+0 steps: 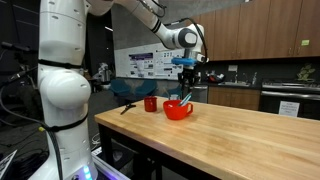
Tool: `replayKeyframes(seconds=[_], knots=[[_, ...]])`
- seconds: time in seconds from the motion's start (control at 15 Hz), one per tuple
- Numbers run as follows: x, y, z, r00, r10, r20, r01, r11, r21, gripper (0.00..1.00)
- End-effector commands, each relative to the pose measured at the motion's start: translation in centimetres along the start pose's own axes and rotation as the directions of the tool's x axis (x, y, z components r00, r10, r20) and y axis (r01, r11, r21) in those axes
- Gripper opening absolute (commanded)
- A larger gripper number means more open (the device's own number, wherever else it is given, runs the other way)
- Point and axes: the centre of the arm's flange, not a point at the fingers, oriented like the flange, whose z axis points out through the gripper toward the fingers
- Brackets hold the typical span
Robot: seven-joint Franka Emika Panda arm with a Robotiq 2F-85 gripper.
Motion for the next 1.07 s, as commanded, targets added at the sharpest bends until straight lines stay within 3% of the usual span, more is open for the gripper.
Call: replayKeyframes(seconds=[0.0,0.27,1.0], knots=[[-0.5,-0.5,-0.6,0.999,-0.026,-0.042,0.027,1.000,0.013,0.73],[-0.4,-1.3,-0.9,0.998,-0.041,-0.057,0.045,0.997,0.060,0.98],[-0.1,-2.3,-0.2,0.998,-0.032,-0.062,0.046,0.970,0.240,1.00]])
